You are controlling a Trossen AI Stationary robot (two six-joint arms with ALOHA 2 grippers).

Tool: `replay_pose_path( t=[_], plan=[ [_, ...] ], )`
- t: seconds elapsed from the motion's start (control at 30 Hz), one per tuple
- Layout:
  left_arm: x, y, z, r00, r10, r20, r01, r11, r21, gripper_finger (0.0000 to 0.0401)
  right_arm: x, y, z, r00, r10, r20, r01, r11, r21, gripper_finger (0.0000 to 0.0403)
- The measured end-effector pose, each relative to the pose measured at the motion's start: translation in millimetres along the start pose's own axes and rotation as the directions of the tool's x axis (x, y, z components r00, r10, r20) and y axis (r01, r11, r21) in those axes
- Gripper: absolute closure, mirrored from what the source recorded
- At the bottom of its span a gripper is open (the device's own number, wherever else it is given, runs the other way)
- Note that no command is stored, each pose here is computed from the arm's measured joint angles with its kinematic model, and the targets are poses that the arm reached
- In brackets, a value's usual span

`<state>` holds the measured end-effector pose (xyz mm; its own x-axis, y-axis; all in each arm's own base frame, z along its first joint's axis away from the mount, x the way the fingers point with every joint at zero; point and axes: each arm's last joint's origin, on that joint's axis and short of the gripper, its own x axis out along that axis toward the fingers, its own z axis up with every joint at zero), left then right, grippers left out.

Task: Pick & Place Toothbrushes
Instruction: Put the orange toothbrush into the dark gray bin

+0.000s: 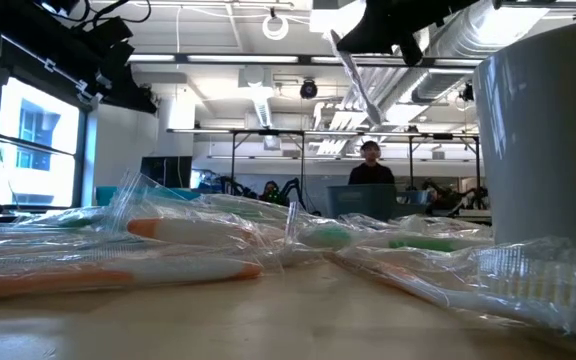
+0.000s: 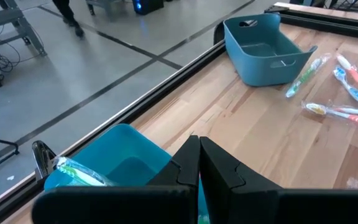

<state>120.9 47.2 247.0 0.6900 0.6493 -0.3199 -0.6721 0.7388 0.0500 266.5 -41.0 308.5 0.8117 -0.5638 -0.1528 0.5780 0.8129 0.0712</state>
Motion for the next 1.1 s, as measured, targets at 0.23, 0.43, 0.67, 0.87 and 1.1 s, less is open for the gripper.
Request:
replay_pose_path(
  t=[0.23, 0.43, 0.67, 0.87, 1.1],
  plan=[
    [-0.1, 0.0, 0.1, 1.0, -0.002, 0.001, 0.002, 1.0, -0.009, 0.0395, 13.2, -16.1, 0.2, 0.969, -0.24, 0.05, 0.238, 0.97, 0.039, 0.0389],
    [0.0, -0.1, 0.1, 1.0, -0.002, 0.001, 0.002, 1.0, -0.026, 0.0395, 35.3, -23.7, -13.1, 0.943, -0.33, 0.035, 0.328, 0.943, 0.065, 0.0389],
    [-0.1, -0.1, 0.2, 1.0, -0.002, 0.002, 0.003, 1.0, -0.026, 0.0395, 55.8, -44.2, -26.9, 0.904, -0.428, -0.008, 0.425, 0.894, 0.14, 0.0389],
    [-0.1, 0.0, 0.2, 1.0, -0.002, 0.002, 0.002, 1.0, -0.026, 0.0395, 69.1, -63.2, -37.3, 0.855, -0.517, -0.038, 0.513, 0.835, 0.198, 0.0389],
    [0.0, 0.0, 0.2, 1.0, -0.001, 0.002, 0.001, 1.0, -0.026, 0.0395, 84.3, -76.0, -54.2, 0.827, -0.556, -0.083, 0.56, 0.8, 0.216, 0.0389]
  ],
)
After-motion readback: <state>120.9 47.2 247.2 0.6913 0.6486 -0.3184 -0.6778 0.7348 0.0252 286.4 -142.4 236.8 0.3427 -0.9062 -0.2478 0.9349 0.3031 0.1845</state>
